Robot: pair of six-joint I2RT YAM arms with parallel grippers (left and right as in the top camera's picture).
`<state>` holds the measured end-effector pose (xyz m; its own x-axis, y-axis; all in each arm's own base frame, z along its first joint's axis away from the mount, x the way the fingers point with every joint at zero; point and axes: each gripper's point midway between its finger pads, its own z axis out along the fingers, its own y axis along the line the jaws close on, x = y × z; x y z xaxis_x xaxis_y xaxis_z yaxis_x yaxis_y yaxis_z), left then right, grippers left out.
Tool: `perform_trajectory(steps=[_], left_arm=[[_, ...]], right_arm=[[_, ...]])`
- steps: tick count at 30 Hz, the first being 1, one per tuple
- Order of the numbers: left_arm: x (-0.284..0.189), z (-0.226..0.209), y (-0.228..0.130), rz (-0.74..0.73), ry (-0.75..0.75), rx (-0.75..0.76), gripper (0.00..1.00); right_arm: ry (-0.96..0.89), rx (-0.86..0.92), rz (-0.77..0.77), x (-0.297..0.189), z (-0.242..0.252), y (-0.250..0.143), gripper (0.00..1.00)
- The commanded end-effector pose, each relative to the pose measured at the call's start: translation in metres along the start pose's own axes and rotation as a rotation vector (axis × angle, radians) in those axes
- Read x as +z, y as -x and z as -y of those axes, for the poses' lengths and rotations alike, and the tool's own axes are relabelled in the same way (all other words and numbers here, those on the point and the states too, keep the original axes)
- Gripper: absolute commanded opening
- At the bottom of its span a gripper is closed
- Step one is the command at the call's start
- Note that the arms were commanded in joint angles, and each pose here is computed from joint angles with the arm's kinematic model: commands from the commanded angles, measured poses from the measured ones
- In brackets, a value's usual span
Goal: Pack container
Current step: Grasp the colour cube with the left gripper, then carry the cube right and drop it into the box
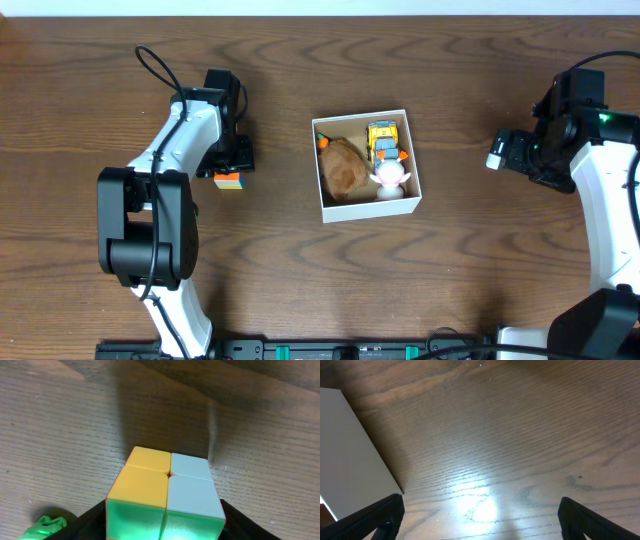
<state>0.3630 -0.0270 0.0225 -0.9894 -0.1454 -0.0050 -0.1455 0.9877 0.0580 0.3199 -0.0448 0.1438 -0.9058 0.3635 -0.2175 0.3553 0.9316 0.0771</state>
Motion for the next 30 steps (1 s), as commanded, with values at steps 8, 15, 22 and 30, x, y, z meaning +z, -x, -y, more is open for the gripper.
perform_trajectory(steps=[8, 15, 22, 30], left_arm=[[-0.002, 0.003, 0.003, 0.005, -0.016, 0.002, 0.53], [-0.012, 0.003, 0.003, 0.012, -0.017, 0.003, 0.43], [-0.099, 0.024, 0.021, 0.2, -0.071, 0.047, 0.19], [-0.22, 0.128, -0.004, 0.542, -0.234, 0.332, 0.15]], right_arm=[[0.001, -0.005, -0.014, 0.003, 0.003, -0.002, 0.99], [0.0, -0.005, -0.017, 0.003, 0.003, -0.002, 0.99], [0.001, -0.004, -0.016, 0.003, 0.003, -0.002, 0.99], [0.0, -0.005, -0.02, 0.003, 0.003, -0.003, 0.99]])
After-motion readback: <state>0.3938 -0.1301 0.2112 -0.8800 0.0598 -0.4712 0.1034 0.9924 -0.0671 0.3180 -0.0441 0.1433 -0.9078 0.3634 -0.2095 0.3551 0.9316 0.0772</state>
